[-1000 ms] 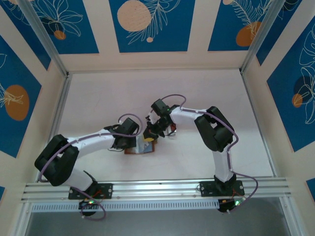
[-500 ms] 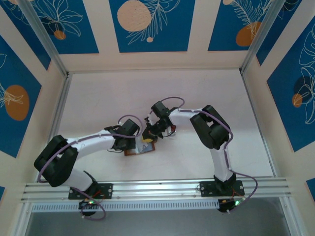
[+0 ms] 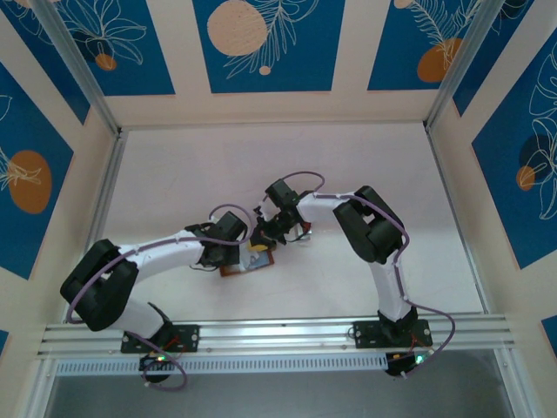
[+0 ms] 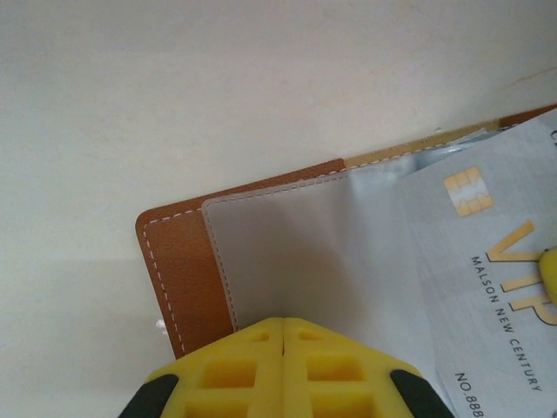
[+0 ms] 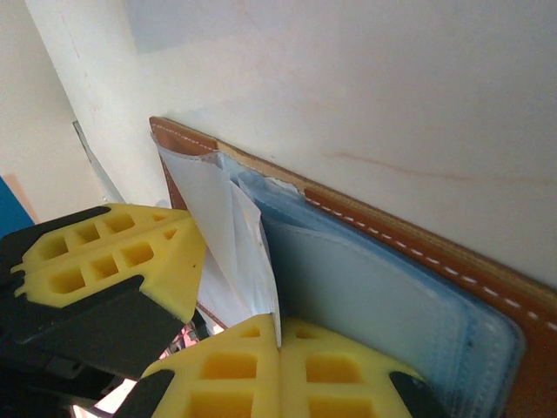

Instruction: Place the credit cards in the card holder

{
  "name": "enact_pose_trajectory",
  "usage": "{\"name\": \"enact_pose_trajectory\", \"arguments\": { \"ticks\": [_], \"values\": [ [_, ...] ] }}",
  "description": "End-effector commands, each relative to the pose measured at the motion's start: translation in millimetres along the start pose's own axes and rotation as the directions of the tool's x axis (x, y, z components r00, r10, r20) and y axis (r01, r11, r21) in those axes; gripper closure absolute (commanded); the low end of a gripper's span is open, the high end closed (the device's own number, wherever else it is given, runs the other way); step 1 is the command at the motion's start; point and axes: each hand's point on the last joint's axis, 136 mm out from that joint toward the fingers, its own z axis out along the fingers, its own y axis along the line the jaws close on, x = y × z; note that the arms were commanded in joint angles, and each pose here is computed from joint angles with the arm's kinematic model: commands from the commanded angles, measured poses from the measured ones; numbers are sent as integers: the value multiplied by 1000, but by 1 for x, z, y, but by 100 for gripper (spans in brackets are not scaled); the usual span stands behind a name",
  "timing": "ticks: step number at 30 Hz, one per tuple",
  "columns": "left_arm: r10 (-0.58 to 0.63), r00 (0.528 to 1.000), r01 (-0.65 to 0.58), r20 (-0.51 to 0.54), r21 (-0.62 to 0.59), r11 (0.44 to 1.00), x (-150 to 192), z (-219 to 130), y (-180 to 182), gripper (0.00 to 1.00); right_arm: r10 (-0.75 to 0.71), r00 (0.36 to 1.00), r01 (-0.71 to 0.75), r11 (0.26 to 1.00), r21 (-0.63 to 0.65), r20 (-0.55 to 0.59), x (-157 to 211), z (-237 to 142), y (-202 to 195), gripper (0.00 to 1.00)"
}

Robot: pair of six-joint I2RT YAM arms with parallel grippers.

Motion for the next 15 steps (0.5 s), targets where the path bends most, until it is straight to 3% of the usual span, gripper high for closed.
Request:
{"name": "enact_pose_trajectory", "arguments": {
  "ticks": [1,15],
  "values": [
    [33,996,-38,-78,-60,998,21,6,12,99,60,998,-64,989,130,36,0,14,-34,100],
    [33,999,-35,-41,-54,998,14,-9,15,94,18,997,-35,971,238,73,-3,14,-42,100]
  ]
}}
